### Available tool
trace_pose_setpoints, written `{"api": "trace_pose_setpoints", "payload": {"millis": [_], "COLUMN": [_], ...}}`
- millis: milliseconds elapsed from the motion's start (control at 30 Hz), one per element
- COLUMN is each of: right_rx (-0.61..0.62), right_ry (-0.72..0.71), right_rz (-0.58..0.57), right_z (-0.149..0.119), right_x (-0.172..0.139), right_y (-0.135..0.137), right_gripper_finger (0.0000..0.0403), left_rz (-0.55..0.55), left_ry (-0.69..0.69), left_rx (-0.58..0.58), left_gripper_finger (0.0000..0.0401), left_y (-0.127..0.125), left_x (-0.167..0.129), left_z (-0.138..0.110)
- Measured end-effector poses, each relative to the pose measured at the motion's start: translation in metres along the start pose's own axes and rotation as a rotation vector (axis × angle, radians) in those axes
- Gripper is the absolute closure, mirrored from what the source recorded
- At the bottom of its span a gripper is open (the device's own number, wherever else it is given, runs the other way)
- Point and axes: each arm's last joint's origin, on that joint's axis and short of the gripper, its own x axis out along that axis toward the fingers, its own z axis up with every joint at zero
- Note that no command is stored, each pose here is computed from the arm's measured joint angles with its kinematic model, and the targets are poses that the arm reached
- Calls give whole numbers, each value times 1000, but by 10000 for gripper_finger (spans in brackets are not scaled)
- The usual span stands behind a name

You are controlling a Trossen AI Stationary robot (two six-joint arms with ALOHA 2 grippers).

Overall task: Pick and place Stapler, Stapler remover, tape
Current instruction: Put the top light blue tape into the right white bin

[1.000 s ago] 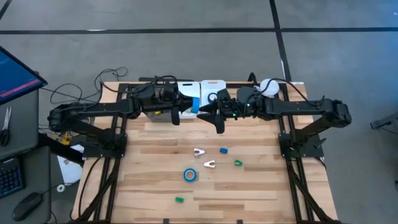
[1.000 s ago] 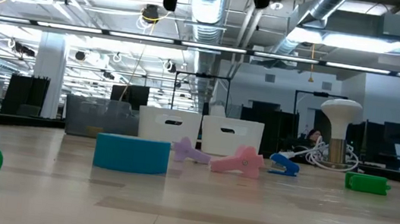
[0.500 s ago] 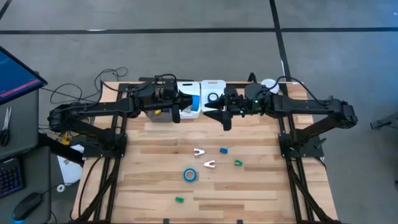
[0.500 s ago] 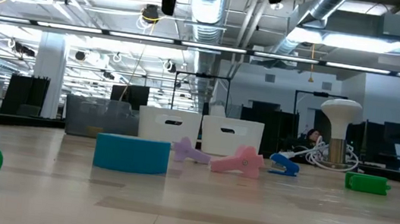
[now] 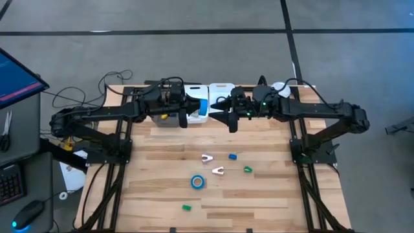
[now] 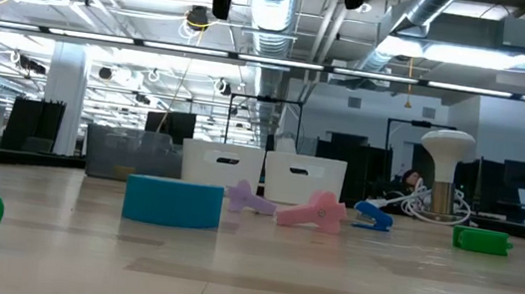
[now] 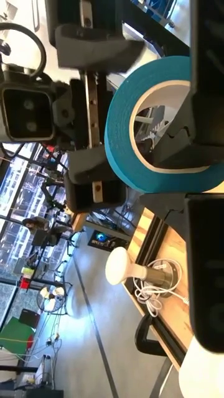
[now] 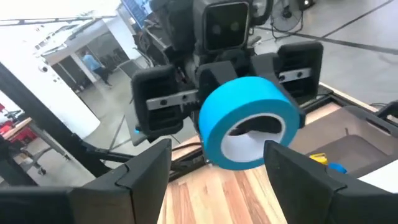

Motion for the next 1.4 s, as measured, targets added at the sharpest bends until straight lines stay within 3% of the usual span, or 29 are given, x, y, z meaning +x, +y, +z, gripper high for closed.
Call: {"api": "trace_pose_setpoints", "payload": {"millis": [433, 633, 800, 1133, 1233, 1400], "right_rx": [17, 17, 14, 5, -1, -26], "right_ry": [-27, -46, -57, -70, -69, -60], "right_rz": [32, 23, 20, 24, 25, 14], "right_z": [-5, -3, -1, 1, 1, 0], "right_x": [19, 22, 22, 21, 21, 21], "right_y": [-6, -11, -13, -14, -14, -15], "right_gripper_finger": [157, 180, 227, 374, 383, 383], "left_rz": [-1, 0, -1, -7, -7, 5], "left_ry": [-1, 1, -1, -10, -9, -2], "left_rx": [-19, -19, -19, -1, -8, -28], "left_gripper_finger": [384, 384, 384, 386, 381, 320], "left_y": [0, 0, 0, -1, -1, 0], "left_x": [0, 0, 0, -1, -1, 0], "left_z": [0, 0, 0, 2, 2, 1]}}
